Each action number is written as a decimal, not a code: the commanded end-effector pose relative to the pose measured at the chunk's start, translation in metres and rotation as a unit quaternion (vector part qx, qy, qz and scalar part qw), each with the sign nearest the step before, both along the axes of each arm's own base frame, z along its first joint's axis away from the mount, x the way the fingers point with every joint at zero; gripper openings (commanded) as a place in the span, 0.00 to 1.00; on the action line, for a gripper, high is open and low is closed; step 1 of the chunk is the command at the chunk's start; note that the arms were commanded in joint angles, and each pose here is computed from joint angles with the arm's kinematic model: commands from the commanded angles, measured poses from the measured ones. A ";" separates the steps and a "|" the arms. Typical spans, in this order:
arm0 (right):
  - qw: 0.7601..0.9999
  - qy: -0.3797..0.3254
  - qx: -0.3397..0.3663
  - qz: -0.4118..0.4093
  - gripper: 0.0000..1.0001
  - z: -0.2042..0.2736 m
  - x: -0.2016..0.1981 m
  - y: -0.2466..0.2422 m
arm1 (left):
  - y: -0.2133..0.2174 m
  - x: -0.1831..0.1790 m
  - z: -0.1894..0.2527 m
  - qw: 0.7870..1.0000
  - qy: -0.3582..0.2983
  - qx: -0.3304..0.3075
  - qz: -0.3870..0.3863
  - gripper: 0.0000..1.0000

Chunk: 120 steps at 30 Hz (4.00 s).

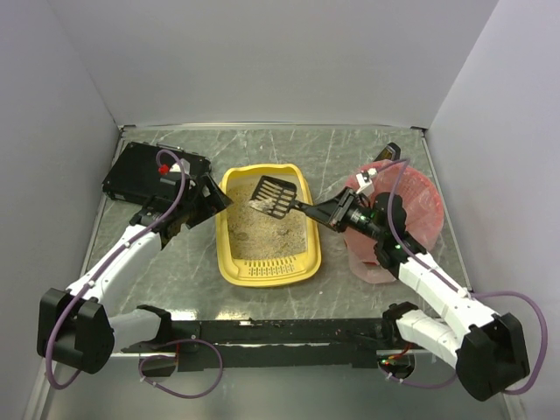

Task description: Clean the litter box

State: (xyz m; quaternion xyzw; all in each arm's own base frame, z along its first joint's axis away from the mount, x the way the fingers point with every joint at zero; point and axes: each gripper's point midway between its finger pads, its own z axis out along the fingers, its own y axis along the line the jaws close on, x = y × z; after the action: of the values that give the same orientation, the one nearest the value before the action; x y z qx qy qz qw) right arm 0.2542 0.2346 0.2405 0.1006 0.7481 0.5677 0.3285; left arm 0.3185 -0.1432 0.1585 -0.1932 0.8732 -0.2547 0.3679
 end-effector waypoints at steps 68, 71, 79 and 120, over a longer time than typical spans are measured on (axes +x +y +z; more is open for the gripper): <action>0.997 0.019 0.067 -0.016 0.00 0.068 0.016 -0.014 | -0.004 0.018 0.019 1.000 -0.025 -0.010 0.005 0.97; 0.998 0.027 0.034 0.042 0.00 0.064 -0.002 0.000 | -0.003 0.017 0.015 1.000 -0.015 0.004 -0.003 0.97; 0.999 0.029 0.046 -0.003 0.00 0.075 0.002 -0.022 | -0.004 0.024 0.012 1.000 -0.014 0.002 0.005 0.97; 0.900 0.048 -0.135 -0.411 0.00 0.082 -0.037 -0.244 | -0.005 0.037 0.005 0.999 -0.030 -0.001 -0.010 0.97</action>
State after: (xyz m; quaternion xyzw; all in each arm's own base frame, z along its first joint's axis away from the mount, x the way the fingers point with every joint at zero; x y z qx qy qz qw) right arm 0.2255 0.0105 0.3305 0.3515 0.7179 0.3469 0.4906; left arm 0.3445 -0.1455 0.1480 -0.1909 0.8753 -0.2507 0.3669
